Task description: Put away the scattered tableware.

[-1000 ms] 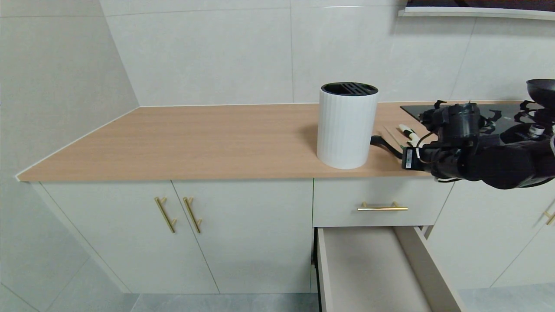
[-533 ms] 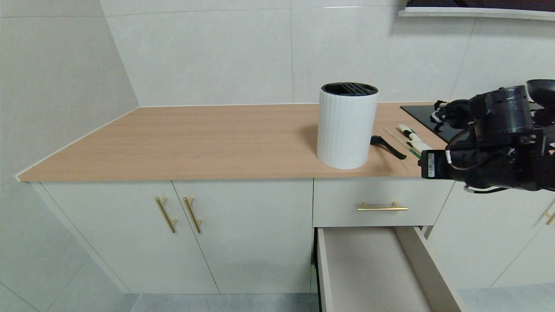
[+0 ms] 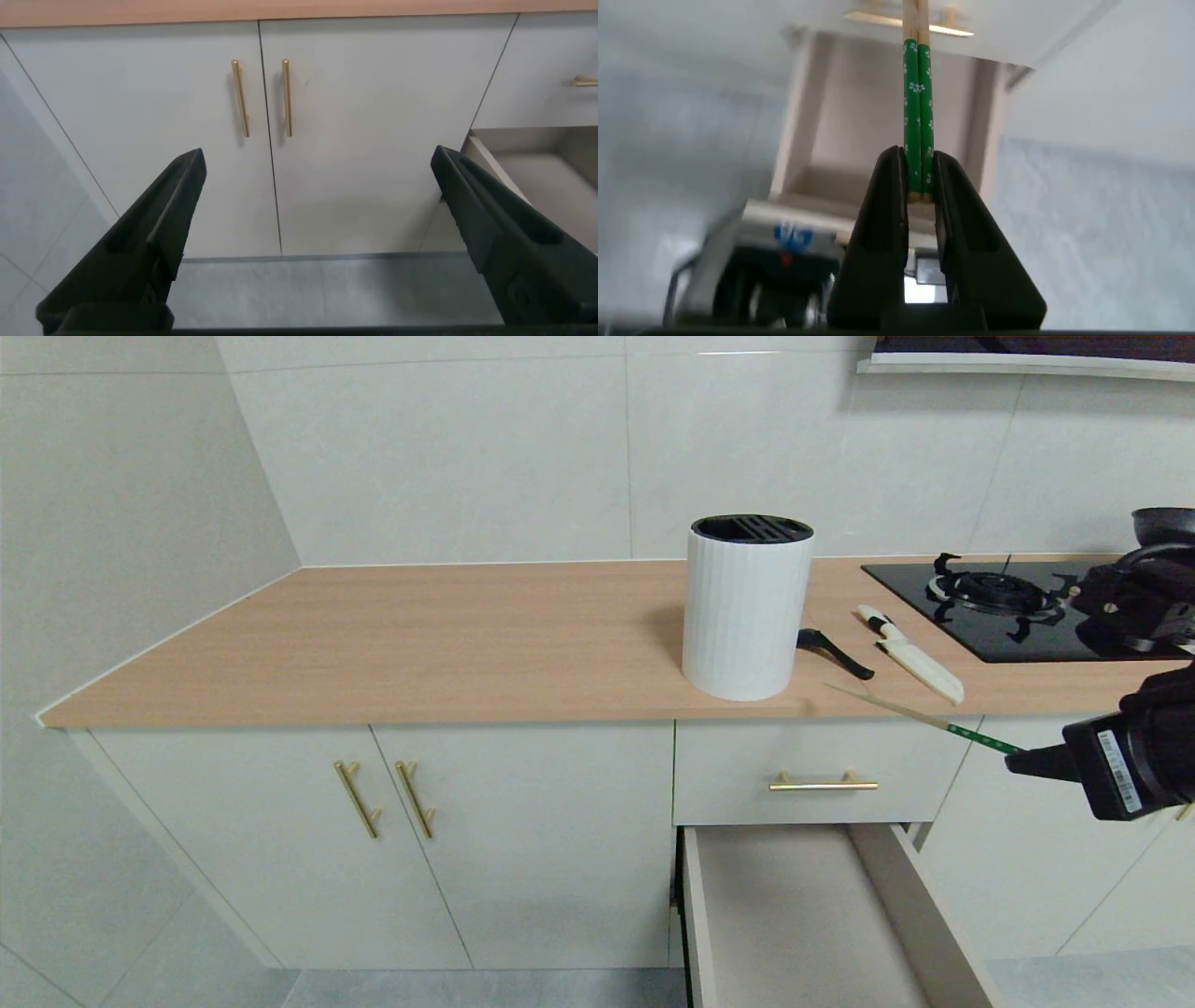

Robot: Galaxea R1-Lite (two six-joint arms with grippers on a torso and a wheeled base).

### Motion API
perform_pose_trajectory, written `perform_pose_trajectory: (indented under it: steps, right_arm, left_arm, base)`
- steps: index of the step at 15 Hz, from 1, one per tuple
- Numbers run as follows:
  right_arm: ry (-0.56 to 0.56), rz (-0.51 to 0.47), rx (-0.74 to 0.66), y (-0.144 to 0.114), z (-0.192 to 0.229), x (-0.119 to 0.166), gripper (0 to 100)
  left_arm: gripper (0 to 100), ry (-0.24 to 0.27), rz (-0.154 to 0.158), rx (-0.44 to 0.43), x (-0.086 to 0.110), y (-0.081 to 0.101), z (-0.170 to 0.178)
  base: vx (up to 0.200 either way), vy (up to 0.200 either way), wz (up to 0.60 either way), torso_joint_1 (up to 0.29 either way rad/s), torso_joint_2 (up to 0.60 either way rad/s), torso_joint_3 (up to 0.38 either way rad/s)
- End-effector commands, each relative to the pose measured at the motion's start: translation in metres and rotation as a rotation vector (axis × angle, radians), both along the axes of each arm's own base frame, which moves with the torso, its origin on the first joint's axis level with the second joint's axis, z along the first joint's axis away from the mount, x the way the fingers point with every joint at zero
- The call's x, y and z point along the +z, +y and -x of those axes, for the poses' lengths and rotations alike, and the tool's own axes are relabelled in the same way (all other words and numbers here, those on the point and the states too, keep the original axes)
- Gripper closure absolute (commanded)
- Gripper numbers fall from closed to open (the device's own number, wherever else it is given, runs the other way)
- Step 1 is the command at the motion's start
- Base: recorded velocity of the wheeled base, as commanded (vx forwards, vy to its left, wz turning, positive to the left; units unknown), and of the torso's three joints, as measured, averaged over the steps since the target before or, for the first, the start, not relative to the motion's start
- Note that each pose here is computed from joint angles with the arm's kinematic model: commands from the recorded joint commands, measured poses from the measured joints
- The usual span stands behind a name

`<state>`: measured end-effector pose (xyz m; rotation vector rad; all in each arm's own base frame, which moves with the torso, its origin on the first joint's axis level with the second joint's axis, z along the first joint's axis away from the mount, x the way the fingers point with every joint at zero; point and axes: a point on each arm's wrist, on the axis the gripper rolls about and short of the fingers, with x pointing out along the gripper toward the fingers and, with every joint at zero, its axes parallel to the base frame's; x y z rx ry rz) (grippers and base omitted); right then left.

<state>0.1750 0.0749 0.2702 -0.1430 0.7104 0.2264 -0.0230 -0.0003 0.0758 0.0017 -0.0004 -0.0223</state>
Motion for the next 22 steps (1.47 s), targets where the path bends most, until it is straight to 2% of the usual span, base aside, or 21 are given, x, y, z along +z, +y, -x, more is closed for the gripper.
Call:
perform_pose_trajectory:
  steps: [1, 7, 14, 22]
  right_arm:
    - [-0.021, -0.010, 0.015, -0.004, 0.012, 0.005, 100]
    - [0.063, 0.034, 0.131, 0.011, 0.006, -0.015, 100]
    - [0.148, 0.073, 0.166, 0.025, -0.006, -0.035, 100]
    - [0.178, 0.088, 0.165, 0.029, -0.013, -0.043, 100]
  left_arm:
    - [0, 0.000, 0.000, -0.001, 0.000, 0.000, 0.000]
    - [0, 0.000, 0.000, -0.001, 0.000, 0.000, 0.000]
    - [0, 0.000, 0.000, -0.001, 0.000, 0.000, 0.000]
    - [0, 0.000, 0.000, 0.001, 0.000, 0.000, 0.000]
  base:
    - [0.000, 0.000, 0.00, 0.000, 0.00, 0.000]
    - [0.000, 0.000, 0.00, 0.000, 0.00, 0.000]
    - [0.000, 0.000, 0.00, 0.000, 0.00, 0.000]
    - [0.000, 0.000, 0.00, -0.152, 0.39, 0.234]
